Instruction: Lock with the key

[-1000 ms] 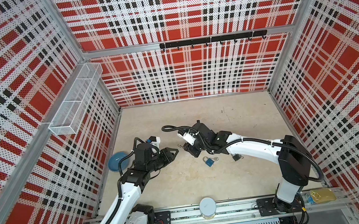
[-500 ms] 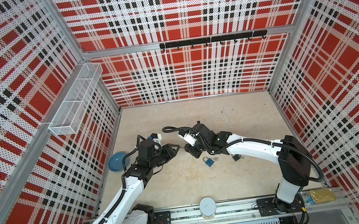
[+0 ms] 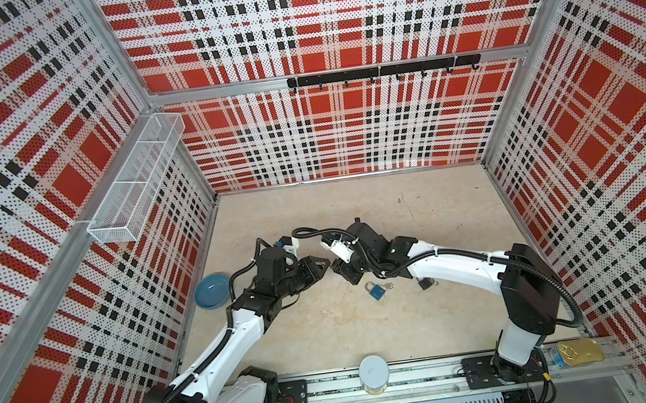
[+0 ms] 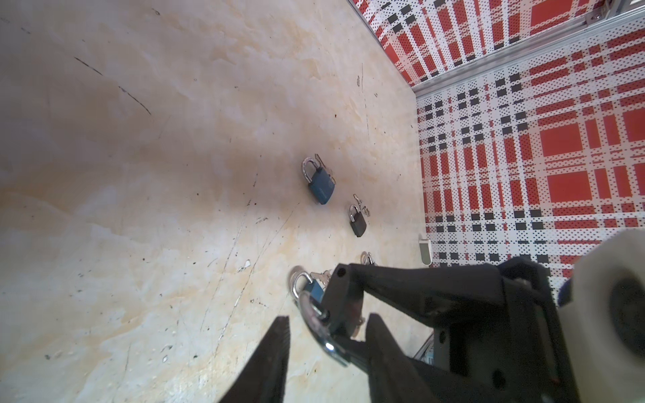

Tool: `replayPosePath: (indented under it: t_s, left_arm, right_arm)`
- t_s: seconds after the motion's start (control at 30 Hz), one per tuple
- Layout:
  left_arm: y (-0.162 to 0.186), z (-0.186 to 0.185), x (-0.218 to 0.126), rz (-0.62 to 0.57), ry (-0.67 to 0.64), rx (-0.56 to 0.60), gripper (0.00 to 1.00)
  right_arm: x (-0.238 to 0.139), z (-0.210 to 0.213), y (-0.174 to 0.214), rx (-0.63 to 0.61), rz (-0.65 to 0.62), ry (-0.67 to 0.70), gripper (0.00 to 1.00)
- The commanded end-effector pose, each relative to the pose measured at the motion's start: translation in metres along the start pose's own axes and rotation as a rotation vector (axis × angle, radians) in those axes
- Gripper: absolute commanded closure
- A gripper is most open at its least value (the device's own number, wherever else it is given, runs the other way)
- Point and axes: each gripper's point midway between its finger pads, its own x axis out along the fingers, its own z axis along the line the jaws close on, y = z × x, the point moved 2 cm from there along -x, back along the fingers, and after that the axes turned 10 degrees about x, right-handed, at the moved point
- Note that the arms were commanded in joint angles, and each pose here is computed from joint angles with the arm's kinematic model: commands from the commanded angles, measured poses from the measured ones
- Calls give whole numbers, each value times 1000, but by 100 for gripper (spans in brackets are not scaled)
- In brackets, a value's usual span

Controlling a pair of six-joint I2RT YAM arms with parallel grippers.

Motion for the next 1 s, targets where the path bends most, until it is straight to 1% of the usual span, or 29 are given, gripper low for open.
replayPosePath:
  t_s: [0.0, 0.23, 0.43, 0.6, 0.67, 0.77, 0.87, 0.97]
  left_arm:
    - [-12, -9, 0, -40, 19, 21, 63]
    - [-13, -8, 1, -44, 14, 22, 68]
    - [-13, -6, 4, -39, 12, 20, 71]
    - [-12, -6, 5, -38, 10, 19, 77]
    - [-12, -5, 5, -36, 9, 17, 81]
    - [-11, -4, 5, -36, 8, 16, 82]
    - [-11, -4, 5, -35, 6, 15, 86]
    - [-10, -1, 6, -34, 0, 11, 94]
  right_arm:
    - [-14, 4, -20, 2, -79, -15, 86]
    - [-17, 5, -22, 1, -87, -20, 87]
    - [-19, 7, -23, 1, -93, -24, 87]
    - [-20, 7, -24, -2, -97, -24, 88]
    - [-20, 7, -24, -1, -98, -23, 88]
    - [-22, 7, -25, -2, -102, -23, 88]
    - [-24, 8, -27, 0, -110, -26, 88]
    - [-27, 9, -28, 3, -117, -33, 88]
